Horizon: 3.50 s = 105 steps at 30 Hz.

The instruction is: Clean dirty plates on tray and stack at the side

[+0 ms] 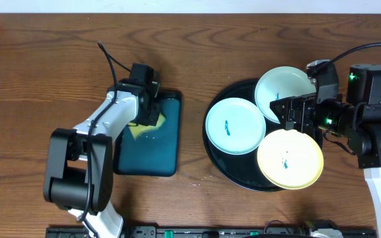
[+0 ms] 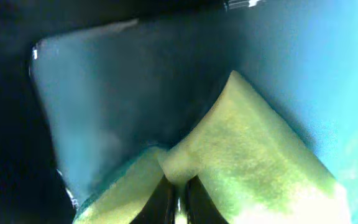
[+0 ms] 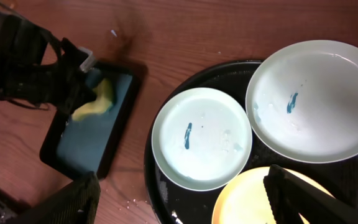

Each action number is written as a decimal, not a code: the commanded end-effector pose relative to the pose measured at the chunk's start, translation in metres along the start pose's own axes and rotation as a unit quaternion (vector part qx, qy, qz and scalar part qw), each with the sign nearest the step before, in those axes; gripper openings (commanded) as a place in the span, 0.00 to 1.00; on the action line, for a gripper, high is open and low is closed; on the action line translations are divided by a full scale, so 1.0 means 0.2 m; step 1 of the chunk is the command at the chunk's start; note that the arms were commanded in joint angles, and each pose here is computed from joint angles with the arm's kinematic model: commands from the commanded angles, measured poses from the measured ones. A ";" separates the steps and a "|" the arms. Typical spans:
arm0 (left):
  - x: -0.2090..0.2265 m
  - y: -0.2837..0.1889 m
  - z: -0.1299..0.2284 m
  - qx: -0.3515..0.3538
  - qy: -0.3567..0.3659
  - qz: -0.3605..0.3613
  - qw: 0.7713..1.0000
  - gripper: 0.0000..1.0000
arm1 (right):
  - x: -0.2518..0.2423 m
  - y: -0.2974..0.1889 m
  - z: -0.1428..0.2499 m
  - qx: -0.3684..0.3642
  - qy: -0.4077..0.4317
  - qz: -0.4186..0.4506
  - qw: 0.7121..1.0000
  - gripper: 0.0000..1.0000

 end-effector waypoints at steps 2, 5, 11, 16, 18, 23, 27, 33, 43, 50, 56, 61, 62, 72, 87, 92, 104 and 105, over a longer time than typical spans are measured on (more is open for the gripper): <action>0.00 -0.24 -0.03 -0.050 -0.037 0.021 0.998 0.49 | 0.01 -0.03 -0.02 -0.011 0.002 -0.004 1.000 0.83; 0.00 -0.29 0.00 -0.043 -0.037 0.019 0.998 0.55 | 0.01 -0.03 -0.02 -0.011 0.002 -0.004 1.000 0.83; 0.00 -0.19 0.06 -0.025 -0.005 0.016 1.000 0.56 | 0.01 -0.03 -0.02 -0.011 0.003 -0.004 1.000 0.83; -0.01 -0.02 0.08 -0.001 0.047 0.012 0.999 0.56 | 0.01 -0.03 -0.02 -0.011 0.003 -0.004 1.000 0.84; -0.01 0.04 0.09 0.016 0.047 0.011 0.999 0.56 | 0.01 -0.03 -0.02 -0.010 0.003 -0.004 1.000 0.84; -0.01 0.17 0.14 0.066 0.009 0.004 0.998 0.08 | 0.01 -0.03 -0.01 -0.006 0.012 -0.004 1.000 0.83; -0.01 0.09 0.10 0.060 -0.011 0.004 0.998 0.08 | 0.01 -0.03 -0.01 -0.005 0.014 0.000 1.000 0.81; 0.00 -0.17 0.04 0.017 -0.072 0.009 0.997 0.07 | -0.05 -0.02 0.04 0.031 0.027 0.056 0.998 0.72; -0.08 -0.51 0.04 -0.049 -0.139 0.137 0.980 0.07 | -0.13 0.35 0.22 0.184 0.100 0.064 0.976 0.54; -0.01 -0.38 0.08 -0.035 -0.003 0.045 0.998 0.54 | -0.09 0.50 0.27 0.236 0.081 0.039 0.967 0.69; -0.02 -0.20 0.11 0.011 0.144 0.044 0.989 0.59 | -0.05 0.53 0.25 0.228 0.060 0.031 0.971 0.72; -0.02 -0.02 0.14 0.067 0.196 0.034 0.978 0.56 | -0.05 0.52 0.26 0.229 0.061 0.031 0.971 0.72; -0.01 0.02 0.14 0.073 0.197 0.023 0.977 0.55 | -0.05 0.52 0.26 0.230 0.061 0.031 0.971 0.72; -0.02 0.17 0.14 0.099 0.136 0.021 0.986 0.07 | -0.05 0.52 0.26 0.229 0.060 0.031 0.971 0.71; -0.13 -0.15 0.04 0.077 -0.186 0.131 0.971 0.07 | -0.06 0.52 0.26 0.229 0.058 0.042 0.971 0.71; -0.13 -0.15 0.05 0.084 -0.220 0.125 0.964 0.28 | -0.05 0.52 0.26 0.231 0.063 0.042 0.970 0.71; -0.16 -0.13 0.15 0.061 -0.119 -0.058 0.989 0.54 | -0.05 0.52 0.26 0.234 0.064 0.041 0.969 0.72; -0.17 -0.13 0.15 0.050 -0.110 -0.070 0.990 0.54 | -0.05 0.52 0.26 0.234 0.064 0.041 0.969 0.72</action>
Point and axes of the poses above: each gripper's point midway between its finger pads, its own y axis out along the fingers, its own x axis along the line the jaws close on, z = x × y, the point moved 8 cm from there along -y, back along the fingers, and after that the axes turned 9 degrees about -y, right-handed, at the moved point
